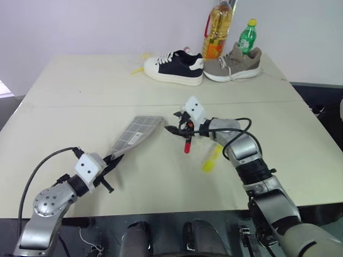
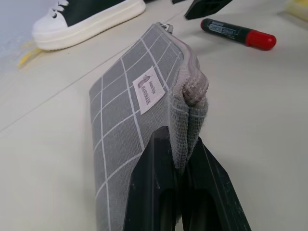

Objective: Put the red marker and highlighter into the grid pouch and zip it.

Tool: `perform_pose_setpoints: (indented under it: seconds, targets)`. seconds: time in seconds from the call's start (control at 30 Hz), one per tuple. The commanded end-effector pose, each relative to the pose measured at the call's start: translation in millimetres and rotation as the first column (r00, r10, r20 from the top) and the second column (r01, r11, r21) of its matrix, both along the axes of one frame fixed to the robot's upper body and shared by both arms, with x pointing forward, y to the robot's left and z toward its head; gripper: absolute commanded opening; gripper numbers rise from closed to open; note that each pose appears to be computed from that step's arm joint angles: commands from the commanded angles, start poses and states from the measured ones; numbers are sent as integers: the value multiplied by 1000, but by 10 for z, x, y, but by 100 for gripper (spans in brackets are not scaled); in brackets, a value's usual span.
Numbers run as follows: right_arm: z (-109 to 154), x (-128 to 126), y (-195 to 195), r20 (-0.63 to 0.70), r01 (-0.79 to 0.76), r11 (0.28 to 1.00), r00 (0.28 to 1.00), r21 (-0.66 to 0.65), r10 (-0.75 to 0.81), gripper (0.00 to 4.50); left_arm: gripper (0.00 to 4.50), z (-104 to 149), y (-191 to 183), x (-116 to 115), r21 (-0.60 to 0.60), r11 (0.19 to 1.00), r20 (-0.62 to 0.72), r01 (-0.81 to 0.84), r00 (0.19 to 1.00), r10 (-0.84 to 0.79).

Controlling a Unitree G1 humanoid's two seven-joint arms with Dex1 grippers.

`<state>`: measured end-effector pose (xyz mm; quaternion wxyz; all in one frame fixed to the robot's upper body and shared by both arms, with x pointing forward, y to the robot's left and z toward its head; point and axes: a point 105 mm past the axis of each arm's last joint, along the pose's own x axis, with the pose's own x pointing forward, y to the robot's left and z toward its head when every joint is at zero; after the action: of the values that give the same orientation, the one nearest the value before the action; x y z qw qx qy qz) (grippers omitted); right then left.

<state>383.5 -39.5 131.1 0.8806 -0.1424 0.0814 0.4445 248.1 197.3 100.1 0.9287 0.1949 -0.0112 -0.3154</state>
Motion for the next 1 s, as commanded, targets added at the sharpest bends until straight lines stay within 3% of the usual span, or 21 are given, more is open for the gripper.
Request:
perform_pose_setpoints:
  seconds: [0.03, 0.13, 0.3, 0.43, 0.53, 0.6, 1.0]
  targets:
    - [182, 59, 85, 42, -4, 999, 999, 40, 2, 338, 0, 44, -17, -6, -8, 1000, 29, 16, 999, -16]
    - [145, 57, 131, 19, -10, 999, 1000, 47, 9, 253, 0, 43, -61, 1, -12, 1000, 33, 28, 999, -28]
    - [98, 43, 147, 14, -12, 999, 1000, 38, 12, 3, 0, 57, -97, 0, -17, 999, 39, 32, 999, -31]
    - [117, 18, 163, 4, -27, 998, 1000, 56, 27, 3, 0, 71, -90, -8, -16, 999, 41, 32, 999, -31]
    - [152, 19, 142, 24, -24, 998, 999, 57, 23, 85, 0, 92, -74, -1, -14, 999, 46, 29, 999, -28]
    - [163, 11, 124, 38, -26, 998, 999, 50, 24, 183, 0, 103, -72, 4, -14, 999, 49, 29, 998, -28]
    - [47, 3, 20, 12, -38, 999, 999, 11, 38, 183, 0, 169, -102, 35, -12, 999, 69, 33, 997, -32]
